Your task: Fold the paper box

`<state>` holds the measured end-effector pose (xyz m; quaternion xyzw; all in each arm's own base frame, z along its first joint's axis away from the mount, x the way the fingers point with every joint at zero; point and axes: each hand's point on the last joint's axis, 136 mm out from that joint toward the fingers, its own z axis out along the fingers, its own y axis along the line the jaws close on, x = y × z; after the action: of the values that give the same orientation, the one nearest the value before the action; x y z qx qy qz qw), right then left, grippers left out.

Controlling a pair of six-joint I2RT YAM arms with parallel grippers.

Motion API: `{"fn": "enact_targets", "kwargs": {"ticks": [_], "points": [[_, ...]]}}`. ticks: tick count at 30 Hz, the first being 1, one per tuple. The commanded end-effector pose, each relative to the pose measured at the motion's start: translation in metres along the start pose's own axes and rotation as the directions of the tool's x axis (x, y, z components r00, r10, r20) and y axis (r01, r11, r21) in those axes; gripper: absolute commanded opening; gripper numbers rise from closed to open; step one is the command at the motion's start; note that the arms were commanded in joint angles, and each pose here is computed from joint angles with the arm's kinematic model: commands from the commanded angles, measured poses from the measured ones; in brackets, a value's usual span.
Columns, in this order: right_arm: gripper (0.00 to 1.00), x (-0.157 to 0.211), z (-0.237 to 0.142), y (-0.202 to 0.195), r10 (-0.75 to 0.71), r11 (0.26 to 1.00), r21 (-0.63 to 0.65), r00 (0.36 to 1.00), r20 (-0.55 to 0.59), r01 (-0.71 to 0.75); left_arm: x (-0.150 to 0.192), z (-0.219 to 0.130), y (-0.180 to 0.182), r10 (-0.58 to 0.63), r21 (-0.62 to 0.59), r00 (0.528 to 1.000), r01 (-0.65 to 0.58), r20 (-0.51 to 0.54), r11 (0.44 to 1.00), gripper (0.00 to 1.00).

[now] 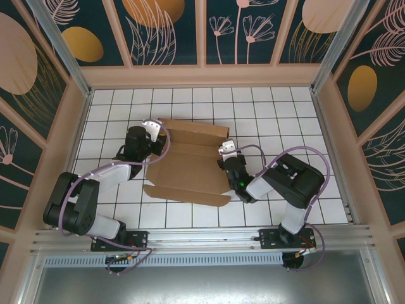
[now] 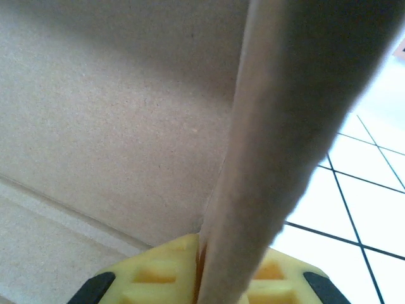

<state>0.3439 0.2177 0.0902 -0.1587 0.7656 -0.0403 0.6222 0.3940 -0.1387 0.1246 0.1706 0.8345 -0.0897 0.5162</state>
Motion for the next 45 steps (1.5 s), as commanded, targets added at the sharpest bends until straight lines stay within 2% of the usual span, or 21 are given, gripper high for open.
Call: {"fn": "enact_targets", "kwargs": {"ticks": [1,5,10,13,19,22,29,34,41,45], "points": [[0.16,0.002,0.002,0.021,0.0,0.994,-0.112,0.999,-0.041,-0.004,-0.022,-0.003,0.005,-0.077,-0.07,0.995,0.081,0.065,0.994,0.31],[0.17,0.004,0.004,0.028,-0.001,0.988,-0.153,0.998,-0.062,-0.008,-0.016,0.002,-0.004,-0.091,-0.086,0.995,0.093,0.028,0.992,0.39],[0.17,0.005,0.007,0.025,0.015,0.986,-0.163,0.997,-0.078,-0.028,0.003,0.018,-0.012,-0.161,-0.056,0.985,0.157,-0.063,0.986,0.39],[0.17,0.006,0.007,0.021,0.014,0.987,-0.156,0.996,-0.083,-0.027,0.011,0.016,-0.019,-0.178,-0.016,0.982,0.177,-0.066,0.984,0.39],[0.14,0.007,0.009,0.011,0.03,0.989,-0.142,0.995,-0.092,-0.042,0.017,0.019,-0.016,-0.178,-0.032,0.982,0.176,-0.067,0.984,0.41],[0.12,0.005,0.009,0.008,0.034,0.989,-0.143,0.995,-0.089,-0.046,0.017,0.024,-0.012,-0.182,-0.059,0.981,0.178,-0.072,0.982,0.37],[0.12,0.004,0.013,0.008,0.028,0.989,-0.144,0.994,-0.107,-0.043,0.02,0.029,-0.021,-0.203,-0.015,0.975,0.202,-0.096,0.979,0.18],[0.12,0.002,0.018,0.007,0.044,0.989,-0.138,0.992,-0.121,-0.06,0.033,0.025,-0.016,-0.213,-0.055,0.97,0.207,-0.119,0.977,0.06],[0.13,0.0,0.02,0.005,0.055,0.991,-0.117,0.989,-0.139,-0.072,0.042,0.027,-0.005,-0.256,-0.188,0.954,0.226,-0.156,0.956,0.0],[0.13,-0.001,0.024,-0.007,0.088,0.995,-0.023,0.981,-0.175,-0.094,0.049,0.025,0.001,-0.288,-0.277,0.944,0.237,-0.163,0.931,0.0]]}}
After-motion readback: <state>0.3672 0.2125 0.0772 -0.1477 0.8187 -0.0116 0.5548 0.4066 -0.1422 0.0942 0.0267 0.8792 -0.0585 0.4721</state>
